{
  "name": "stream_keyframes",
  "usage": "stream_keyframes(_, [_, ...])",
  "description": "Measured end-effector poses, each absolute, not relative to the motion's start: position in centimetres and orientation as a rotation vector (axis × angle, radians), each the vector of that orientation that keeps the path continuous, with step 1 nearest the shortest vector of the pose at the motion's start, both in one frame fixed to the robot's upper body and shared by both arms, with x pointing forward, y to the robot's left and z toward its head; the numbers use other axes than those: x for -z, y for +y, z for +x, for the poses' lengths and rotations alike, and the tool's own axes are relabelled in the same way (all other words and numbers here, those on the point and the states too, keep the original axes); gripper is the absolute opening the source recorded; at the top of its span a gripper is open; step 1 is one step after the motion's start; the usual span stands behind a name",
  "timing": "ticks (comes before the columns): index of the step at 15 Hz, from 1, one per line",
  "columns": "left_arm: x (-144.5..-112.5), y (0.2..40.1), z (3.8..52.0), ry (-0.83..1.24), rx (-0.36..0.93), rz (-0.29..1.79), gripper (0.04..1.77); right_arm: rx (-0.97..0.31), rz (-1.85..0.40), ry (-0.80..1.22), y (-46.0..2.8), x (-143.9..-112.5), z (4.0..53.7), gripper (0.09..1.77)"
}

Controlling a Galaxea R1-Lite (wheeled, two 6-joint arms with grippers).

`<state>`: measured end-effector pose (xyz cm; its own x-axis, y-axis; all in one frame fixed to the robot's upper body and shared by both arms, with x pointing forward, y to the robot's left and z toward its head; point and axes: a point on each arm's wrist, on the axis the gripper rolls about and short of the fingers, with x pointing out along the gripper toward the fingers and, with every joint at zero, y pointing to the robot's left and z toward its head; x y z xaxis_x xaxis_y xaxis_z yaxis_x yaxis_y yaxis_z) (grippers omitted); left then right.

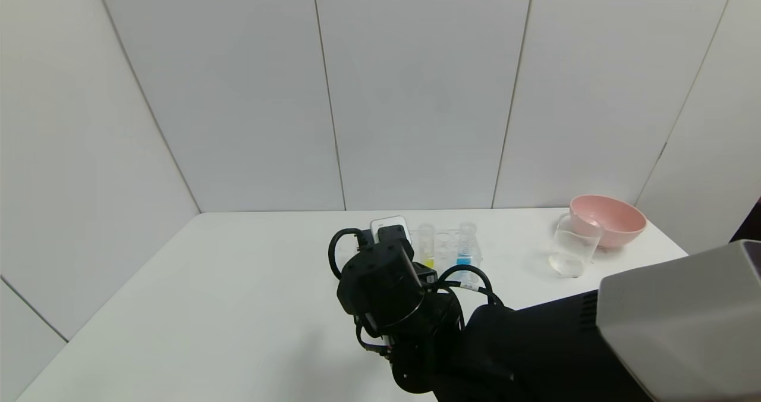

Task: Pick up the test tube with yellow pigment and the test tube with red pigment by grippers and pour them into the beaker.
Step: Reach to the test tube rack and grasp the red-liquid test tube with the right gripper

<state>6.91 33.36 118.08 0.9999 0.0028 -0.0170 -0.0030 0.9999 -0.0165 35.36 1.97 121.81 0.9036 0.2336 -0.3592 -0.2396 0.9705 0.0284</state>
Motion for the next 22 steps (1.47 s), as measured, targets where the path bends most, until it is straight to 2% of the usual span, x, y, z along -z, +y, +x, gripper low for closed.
stream_keyframes(10, [-118.1,33.4,6.9,0.017,-0.003,-0.017,1.72,-0.185,-0.007,0.341,3.9,-119.0,40.6,1.71])
stream_keyframes(22, [-118.1,33.4,6.9,0.017,-0.003,-0.017,1.72,-0.14,-0.006,0.287,4.2,-118.2,44.9,1.71])
